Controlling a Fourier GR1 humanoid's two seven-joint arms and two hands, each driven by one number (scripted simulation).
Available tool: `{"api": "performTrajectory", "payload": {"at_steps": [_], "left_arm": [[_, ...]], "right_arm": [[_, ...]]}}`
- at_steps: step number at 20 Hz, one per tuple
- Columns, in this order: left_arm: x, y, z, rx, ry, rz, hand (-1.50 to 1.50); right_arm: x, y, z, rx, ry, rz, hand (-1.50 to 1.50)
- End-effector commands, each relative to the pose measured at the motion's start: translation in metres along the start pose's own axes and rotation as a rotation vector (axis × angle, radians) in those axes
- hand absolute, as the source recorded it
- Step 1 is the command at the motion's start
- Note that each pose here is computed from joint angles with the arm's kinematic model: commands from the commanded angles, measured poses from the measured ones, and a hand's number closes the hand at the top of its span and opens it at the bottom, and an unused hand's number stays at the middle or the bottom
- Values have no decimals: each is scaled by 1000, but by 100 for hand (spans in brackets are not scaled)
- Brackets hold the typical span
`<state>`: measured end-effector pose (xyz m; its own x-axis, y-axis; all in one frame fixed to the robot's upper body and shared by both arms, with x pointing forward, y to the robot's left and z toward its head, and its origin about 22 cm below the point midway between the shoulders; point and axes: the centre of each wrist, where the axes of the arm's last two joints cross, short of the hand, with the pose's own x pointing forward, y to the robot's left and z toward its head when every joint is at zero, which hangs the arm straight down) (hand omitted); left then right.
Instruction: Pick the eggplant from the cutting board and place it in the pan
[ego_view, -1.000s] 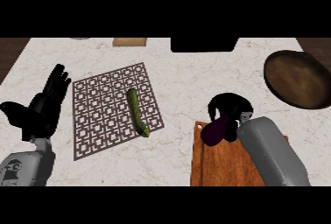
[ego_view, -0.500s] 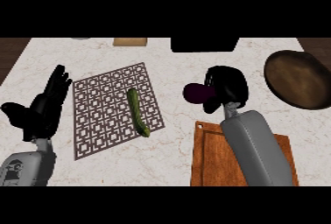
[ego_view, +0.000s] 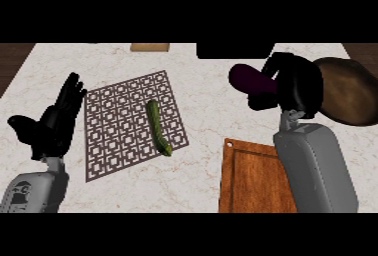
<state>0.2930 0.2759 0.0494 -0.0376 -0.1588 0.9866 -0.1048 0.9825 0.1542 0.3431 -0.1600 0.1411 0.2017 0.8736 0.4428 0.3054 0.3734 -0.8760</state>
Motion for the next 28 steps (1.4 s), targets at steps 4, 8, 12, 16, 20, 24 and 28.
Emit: {"api": "performTrajectory", "payload": {"at_steps": [4, 8, 12, 16, 20, 24, 28], "left_arm": [[-8, -1, -8, -11, 4, 5, 0], [3, 1, -16, -3, -20, -6, 0], [5, -5, -9, -6, -29, -6, 0], [-10, -13, -7, -23, -14, -9, 0], [8, -14, -11, -32, -25, 14, 0], [-1, -28, -5, -76, -40, 16, 0], [21, -21, -19, -87, -62, 27, 0]], "right_arm": [[-56, -27, -36, -142, 106, -228, 150], [-116, -47, -72, -167, 132, -170, 150], [-168, -62, -95, -239, 191, -125, 150], [-220, -48, -97, -238, 204, 30, 150], [-255, -54, -105, -269, 267, 57, 150], [-283, -72, -106, -288, 291, 31, 150], [-293, -64, -102, -273, 305, 43, 150]]}}
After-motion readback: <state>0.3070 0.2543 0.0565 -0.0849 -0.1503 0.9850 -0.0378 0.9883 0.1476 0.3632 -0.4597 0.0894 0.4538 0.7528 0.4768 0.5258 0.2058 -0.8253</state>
